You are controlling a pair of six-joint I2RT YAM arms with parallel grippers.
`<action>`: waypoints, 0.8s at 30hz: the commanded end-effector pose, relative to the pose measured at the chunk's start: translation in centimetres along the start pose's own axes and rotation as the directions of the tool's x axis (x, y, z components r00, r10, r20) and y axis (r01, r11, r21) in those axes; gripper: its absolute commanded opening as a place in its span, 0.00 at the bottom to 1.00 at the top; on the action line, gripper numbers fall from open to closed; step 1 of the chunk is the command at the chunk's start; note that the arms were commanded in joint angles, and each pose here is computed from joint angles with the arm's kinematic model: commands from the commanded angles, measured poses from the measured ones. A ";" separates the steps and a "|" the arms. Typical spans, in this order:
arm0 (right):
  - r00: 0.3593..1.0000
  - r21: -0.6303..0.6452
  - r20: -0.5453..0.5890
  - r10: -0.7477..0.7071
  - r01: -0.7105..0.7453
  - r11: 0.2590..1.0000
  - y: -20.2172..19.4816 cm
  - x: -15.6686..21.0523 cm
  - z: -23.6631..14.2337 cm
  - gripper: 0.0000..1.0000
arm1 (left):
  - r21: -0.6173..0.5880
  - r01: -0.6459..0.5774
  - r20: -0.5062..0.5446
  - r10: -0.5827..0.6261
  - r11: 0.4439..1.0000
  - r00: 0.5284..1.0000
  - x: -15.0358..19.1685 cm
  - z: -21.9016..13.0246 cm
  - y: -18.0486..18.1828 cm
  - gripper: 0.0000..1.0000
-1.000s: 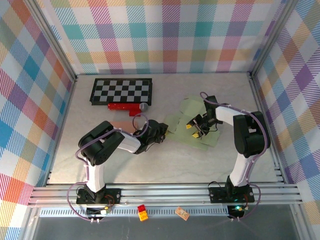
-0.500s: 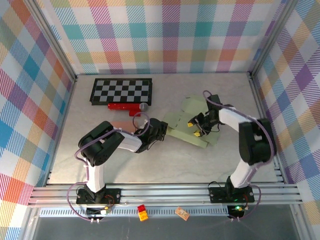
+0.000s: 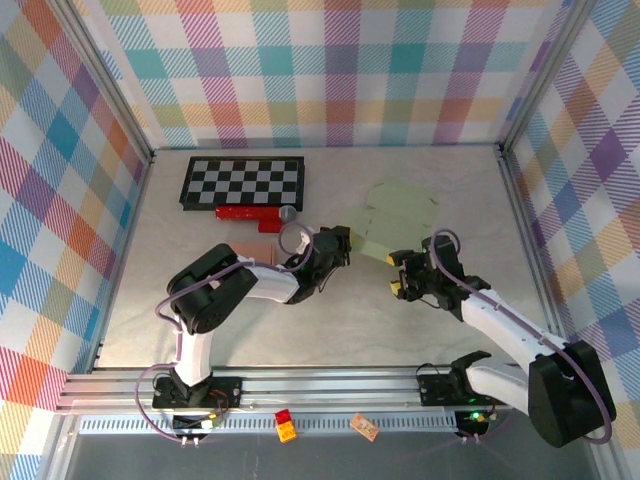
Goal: Fold the paper box
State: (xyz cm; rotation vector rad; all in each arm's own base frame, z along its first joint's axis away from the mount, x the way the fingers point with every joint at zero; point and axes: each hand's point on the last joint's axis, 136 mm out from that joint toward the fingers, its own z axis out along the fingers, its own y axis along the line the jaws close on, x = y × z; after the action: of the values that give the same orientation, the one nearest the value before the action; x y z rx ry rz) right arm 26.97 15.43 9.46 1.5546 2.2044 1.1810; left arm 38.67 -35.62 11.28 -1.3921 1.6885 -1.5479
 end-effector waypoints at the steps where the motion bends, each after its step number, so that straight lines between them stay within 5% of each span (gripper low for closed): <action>1: 0.996 -0.170 0.036 0.083 -0.076 0.982 2.9 -0.6 0.5 0.62 | 0.100 0.097 -0.005 -0.097 0.990 0.995 1.0 0.2 -2.1 0.00; 12: 0.995 -0.233 0.079 0.055 -0.036 0.972 3.4 -2.0 3.5 0.60 | 0.091 0.130 0.000 -0.131 0.987 0.991 1.8 -0.5 -1.2 0.00; 24: 0.991 -0.250 0.131 0.038 -0.004 0.968 4.3 -2.7 2.9 0.24 | 0.072 0.122 0.002 -0.122 0.990 0.993 1.9 -1.0 -0.6 0.00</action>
State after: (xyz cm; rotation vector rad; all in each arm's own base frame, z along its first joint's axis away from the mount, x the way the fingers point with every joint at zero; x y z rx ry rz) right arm 32.24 15.39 8.74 1.5342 1.9229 1.2604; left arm 37.49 -36.58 11.18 -1.4815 1.6083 -1.5837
